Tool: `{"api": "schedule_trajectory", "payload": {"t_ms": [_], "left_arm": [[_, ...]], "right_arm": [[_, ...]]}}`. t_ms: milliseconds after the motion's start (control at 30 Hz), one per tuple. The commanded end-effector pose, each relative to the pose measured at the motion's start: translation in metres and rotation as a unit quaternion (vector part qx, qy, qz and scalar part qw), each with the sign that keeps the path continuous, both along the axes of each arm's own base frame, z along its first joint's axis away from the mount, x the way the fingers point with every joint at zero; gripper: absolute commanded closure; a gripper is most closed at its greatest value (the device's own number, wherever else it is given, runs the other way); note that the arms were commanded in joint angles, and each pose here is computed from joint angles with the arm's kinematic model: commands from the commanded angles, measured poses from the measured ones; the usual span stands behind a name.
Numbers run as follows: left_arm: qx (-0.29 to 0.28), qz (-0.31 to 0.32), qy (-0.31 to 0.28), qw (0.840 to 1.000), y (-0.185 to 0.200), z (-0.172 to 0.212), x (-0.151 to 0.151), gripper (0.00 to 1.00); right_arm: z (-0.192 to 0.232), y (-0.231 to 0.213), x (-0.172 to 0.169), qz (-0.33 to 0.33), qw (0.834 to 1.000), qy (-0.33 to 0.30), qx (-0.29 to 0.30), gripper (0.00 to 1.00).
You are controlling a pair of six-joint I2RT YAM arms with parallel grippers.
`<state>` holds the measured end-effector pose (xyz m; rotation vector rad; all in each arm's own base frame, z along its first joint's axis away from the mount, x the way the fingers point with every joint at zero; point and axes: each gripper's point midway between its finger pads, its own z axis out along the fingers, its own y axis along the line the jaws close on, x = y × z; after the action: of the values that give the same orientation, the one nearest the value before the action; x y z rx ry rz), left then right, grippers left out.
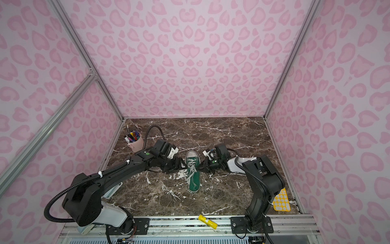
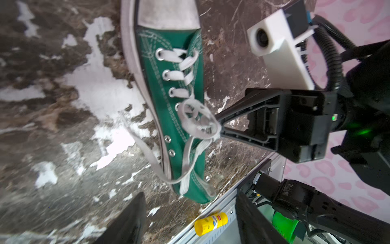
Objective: Tie the shoes
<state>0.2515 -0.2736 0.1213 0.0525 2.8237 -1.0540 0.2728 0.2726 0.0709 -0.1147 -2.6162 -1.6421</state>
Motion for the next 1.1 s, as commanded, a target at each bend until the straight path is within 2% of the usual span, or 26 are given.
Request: {"api": "schedule_trajectory", "payload": {"t_ms": [0,267,400,533,567,700,800,900,1067], "left_arm": [[-0.027,-0.01,-0.046,0.999,-0.014,0.012,0.018,0.29],[-0.031,-0.014,-0.031,0.999,-0.026,-0.017,0.028,0.34],[-0.054,-0.008,-0.032,0.998,-0.036,-0.02,0.036,0.45],[-0.048,-0.004,-0.032,0.998,-0.036,-0.025,0.039,0.53],[-0.047,-0.007,-0.032,0.998,-0.036,-0.026,0.039,0.53],[-0.03,-0.009,-0.045,0.998,-0.032,-0.026,0.041,0.42],[0.015,-0.024,-0.066,0.997,-0.025,-0.027,0.04,0.34],[0.05,-0.047,-0.071,0.995,-0.02,-0.033,0.037,0.32],[0.02,-0.079,-0.077,0.994,-0.03,-0.032,0.031,0.33]], "right_arm": [[0.002,0.001,-0.001,0.005,1.0,-0.004,0.003,1.0],[0.002,0.002,0.001,0.005,1.0,-0.005,0.004,1.0],[0.003,0.002,0.001,0.004,1.0,-0.004,0.004,1.0],[0.002,0.002,-0.001,0.005,1.0,-0.004,0.003,1.0],[0.001,0.002,-0.001,0.004,1.0,-0.002,0.003,1.0],[0.001,0.001,-0.001,0.004,1.0,-0.002,0.002,1.0],[0.0,0.001,-0.002,0.004,1.0,0.0,0.002,1.0],[0.0,0.001,-0.002,0.003,1.0,0.001,0.002,1.0],[-0.001,0.001,-0.003,0.004,1.0,0.001,0.002,1.0]]}}
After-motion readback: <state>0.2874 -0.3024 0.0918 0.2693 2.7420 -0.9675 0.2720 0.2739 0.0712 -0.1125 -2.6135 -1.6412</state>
